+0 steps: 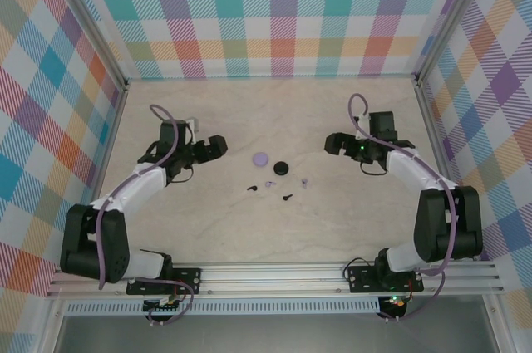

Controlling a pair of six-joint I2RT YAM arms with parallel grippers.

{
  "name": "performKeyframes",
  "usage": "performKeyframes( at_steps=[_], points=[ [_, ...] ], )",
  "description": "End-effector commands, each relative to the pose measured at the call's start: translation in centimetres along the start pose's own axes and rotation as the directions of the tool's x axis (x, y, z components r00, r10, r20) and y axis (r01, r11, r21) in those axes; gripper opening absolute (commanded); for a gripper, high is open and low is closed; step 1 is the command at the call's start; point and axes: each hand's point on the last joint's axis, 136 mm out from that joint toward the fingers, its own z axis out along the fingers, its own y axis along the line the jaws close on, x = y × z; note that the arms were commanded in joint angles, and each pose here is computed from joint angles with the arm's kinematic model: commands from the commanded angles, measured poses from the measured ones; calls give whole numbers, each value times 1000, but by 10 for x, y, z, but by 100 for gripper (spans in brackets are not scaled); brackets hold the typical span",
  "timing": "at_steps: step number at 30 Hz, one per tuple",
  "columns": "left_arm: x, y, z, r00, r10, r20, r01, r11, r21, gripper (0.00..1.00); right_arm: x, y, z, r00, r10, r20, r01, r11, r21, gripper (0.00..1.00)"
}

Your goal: Insert wireless bluetooth earbuds into charging case

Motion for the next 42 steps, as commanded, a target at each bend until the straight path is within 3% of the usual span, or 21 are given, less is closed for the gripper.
performKeyframes(
  at_steps=[1,4,7,14,22,30,42],
  points=[
    [16,-19,15,993,-36,-116,45,997,69,85,9,46,14,992,-79,-99,67,991,-118,100],
    [26,-21,31,981,-68,-181,82,994,71,72,18,76,33,974,-152,-168,130,982,-139,100],
    [36,-26,43,968,-98,-232,123,988,94,59,23,99,53,953,-205,-224,171,971,-164,92],
    [57,-54,63,951,-68,-301,117,982,146,55,22,131,95,911,-231,-342,162,962,-219,57],
    [73,-84,82,931,-34,-365,119,970,213,47,16,143,133,885,-210,-415,121,965,-232,38],
    [76,-109,97,922,-24,-386,133,956,260,38,13,147,151,866,-196,-461,89,966,-243,32],
    [86,-93,118,914,-83,-397,160,973,165,42,20,153,163,830,-188,-525,41,959,-280,33]
  ],
)
